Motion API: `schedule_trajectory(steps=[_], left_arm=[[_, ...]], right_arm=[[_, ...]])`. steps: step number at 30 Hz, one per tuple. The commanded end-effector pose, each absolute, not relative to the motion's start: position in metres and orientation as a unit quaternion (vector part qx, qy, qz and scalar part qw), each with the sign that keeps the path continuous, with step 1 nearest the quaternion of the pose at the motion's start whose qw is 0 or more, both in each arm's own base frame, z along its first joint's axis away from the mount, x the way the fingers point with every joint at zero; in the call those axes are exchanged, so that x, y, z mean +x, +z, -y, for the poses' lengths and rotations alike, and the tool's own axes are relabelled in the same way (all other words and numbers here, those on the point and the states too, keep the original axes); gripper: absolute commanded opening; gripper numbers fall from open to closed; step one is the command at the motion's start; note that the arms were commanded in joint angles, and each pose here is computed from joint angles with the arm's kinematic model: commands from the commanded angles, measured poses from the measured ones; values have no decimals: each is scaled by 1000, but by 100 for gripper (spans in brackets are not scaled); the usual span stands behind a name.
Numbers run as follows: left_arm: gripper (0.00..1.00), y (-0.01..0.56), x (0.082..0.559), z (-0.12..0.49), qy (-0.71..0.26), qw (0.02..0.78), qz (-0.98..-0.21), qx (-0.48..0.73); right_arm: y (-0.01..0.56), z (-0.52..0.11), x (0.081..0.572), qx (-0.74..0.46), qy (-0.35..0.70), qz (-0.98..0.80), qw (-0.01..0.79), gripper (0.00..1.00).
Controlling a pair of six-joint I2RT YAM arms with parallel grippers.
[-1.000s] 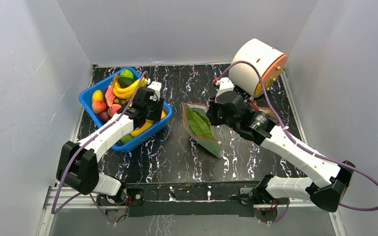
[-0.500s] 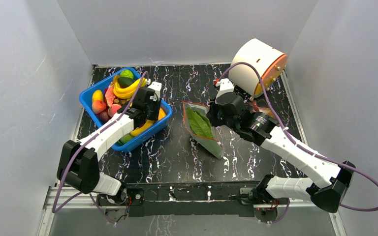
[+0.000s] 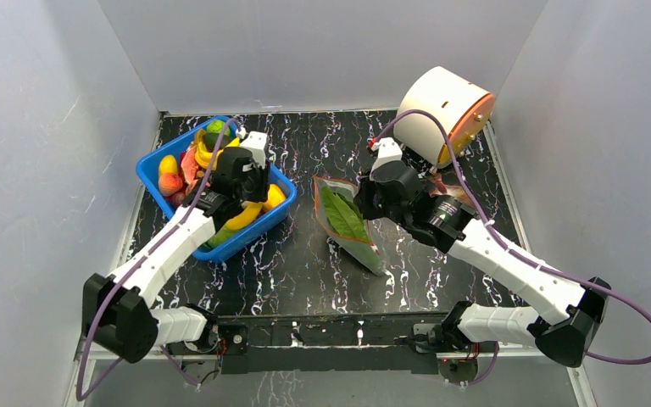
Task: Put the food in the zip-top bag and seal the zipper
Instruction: Pick up the fake fruit from the bin.
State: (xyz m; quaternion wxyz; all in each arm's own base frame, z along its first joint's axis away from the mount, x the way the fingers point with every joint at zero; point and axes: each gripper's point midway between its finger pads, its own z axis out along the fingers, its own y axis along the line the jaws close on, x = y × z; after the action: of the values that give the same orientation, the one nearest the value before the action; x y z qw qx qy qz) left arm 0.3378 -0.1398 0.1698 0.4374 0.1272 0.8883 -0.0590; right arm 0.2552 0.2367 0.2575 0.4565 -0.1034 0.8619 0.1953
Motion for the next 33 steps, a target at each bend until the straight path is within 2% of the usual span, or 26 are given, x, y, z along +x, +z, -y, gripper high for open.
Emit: schedule_trajectory(steps=[1, 7, 12, 24, 33], left_arm=[[18, 224, 334, 152, -114, 486, -858, 120], [17, 255, 322, 165, -168, 508, -835, 128], [17, 287, 305, 186, -254, 522, -804, 128], [16, 368, 251, 239, -498, 522, -678, 143], [17, 393, 238, 252, -600, 513, -602, 116]], right_arm=[[278, -242, 259, -89, 226, -841, 484, 0], [274, -245, 259, -88, 230, -843, 479, 0], [274, -247, 260, -84, 236, -842, 478, 0], [273, -253, 260, -78, 249, -841, 475, 0], [276, -258, 258, -78, 264, -838, 470, 0]])
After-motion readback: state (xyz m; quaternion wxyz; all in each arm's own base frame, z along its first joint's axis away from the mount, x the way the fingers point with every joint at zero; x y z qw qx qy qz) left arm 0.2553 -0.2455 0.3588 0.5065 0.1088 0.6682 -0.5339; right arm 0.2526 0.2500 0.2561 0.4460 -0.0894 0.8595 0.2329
